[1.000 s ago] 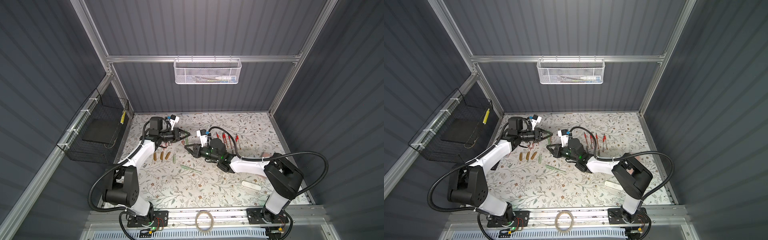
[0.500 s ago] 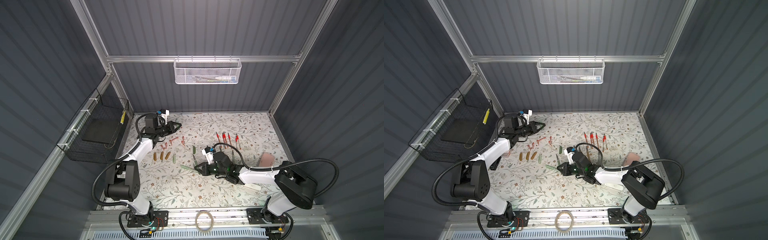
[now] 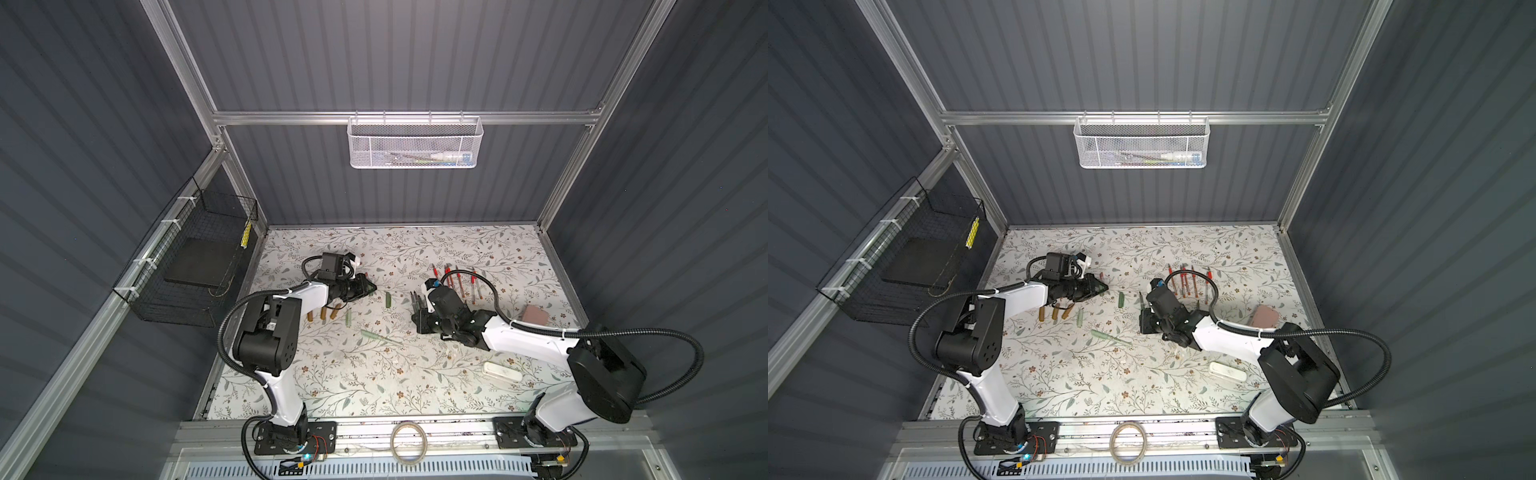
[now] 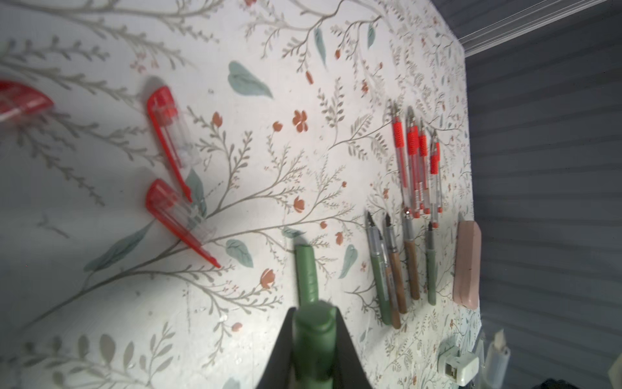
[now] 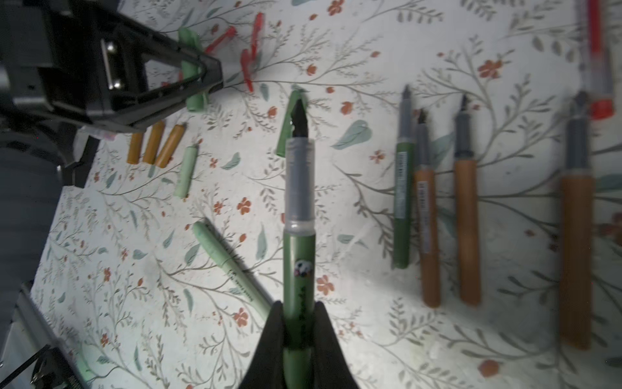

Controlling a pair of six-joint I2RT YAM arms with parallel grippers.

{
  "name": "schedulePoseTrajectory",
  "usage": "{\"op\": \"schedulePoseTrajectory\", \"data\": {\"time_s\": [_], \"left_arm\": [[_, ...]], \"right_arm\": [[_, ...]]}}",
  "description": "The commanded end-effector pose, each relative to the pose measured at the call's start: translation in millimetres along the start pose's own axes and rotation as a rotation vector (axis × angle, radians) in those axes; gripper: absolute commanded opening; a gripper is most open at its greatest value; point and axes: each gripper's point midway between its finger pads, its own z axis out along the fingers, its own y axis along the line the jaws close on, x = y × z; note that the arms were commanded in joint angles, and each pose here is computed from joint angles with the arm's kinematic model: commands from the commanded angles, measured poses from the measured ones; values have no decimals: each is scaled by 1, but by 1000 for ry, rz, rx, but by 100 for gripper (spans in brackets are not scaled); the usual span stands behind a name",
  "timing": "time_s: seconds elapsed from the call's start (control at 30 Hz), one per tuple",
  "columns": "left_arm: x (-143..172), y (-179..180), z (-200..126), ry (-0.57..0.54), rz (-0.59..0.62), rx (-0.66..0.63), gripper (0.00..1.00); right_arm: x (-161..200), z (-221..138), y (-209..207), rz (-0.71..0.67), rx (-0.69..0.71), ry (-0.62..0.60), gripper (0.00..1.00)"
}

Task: Remove pen caps from pens
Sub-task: Place the pen cap at the center of the table.

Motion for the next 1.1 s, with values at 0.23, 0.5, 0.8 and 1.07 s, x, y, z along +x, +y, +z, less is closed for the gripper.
{"op": "schedulePoseTrajectory", "data": {"time_s": [0.23, 0.5, 0.8, 1.07], "left_arm": [[7, 3, 24, 71, 18, -42, 10], [10, 7, 25, 78, 5, -61, 36], [6, -5, 11, 28, 34, -47, 40], [-10, -35, -35, -119, 193, -48, 53]], "right_arm": [[-5, 25, -20, -24, 118, 67, 0], [-7, 41, -22, -17, 126, 104, 0], [-15, 48, -20, -12, 122, 111, 0], [-17, 60, -16, -14, 122, 145, 2]]}}
